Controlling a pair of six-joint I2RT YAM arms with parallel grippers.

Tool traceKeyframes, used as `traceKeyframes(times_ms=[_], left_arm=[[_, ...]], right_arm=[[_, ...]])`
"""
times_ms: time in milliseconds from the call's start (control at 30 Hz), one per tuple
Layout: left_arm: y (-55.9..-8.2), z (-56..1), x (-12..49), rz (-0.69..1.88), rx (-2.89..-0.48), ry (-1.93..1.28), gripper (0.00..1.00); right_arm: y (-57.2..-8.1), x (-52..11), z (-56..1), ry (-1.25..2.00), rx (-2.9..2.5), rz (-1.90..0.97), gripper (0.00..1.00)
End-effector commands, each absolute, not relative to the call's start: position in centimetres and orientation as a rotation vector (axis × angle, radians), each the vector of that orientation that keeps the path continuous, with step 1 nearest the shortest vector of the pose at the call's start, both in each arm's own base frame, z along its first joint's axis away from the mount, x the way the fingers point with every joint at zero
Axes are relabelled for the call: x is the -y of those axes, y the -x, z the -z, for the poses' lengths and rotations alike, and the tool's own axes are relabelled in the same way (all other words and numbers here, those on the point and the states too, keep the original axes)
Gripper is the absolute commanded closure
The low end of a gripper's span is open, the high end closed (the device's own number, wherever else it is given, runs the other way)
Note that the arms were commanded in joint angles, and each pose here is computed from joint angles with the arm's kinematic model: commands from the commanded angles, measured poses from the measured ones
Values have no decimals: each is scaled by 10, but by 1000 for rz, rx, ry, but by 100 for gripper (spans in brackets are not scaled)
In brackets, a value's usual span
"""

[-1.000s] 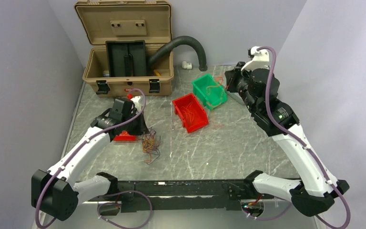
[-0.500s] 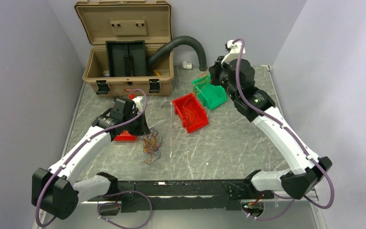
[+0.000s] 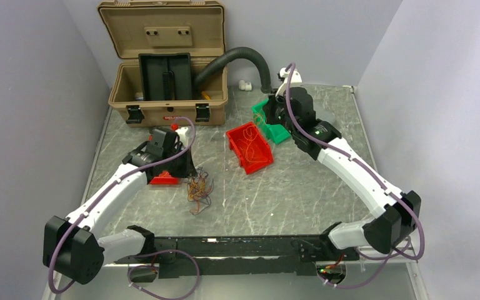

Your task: Untangle the cables

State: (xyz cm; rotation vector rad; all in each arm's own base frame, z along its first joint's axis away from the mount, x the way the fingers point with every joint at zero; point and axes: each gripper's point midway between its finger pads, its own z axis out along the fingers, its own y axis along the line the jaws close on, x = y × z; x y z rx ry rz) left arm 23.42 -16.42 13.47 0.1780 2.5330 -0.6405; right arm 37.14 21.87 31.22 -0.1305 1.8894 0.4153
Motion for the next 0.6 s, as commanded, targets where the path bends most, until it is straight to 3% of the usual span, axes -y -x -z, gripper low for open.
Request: traceKeyframes(times_ms=[0,400,567], left_arm=[[-242,-152,174,681,-2477,-246,100],[-239,-159,179,719,-2473,-309,100],[-239,-159,178,707,-2475,-316,100]], right_arm=[[-381,-232,-313,158,-1844,-458,100],[-415,-238,-170,198,-2107,-250,100],[-421,-226,-137,198,-2140,-73,100]])
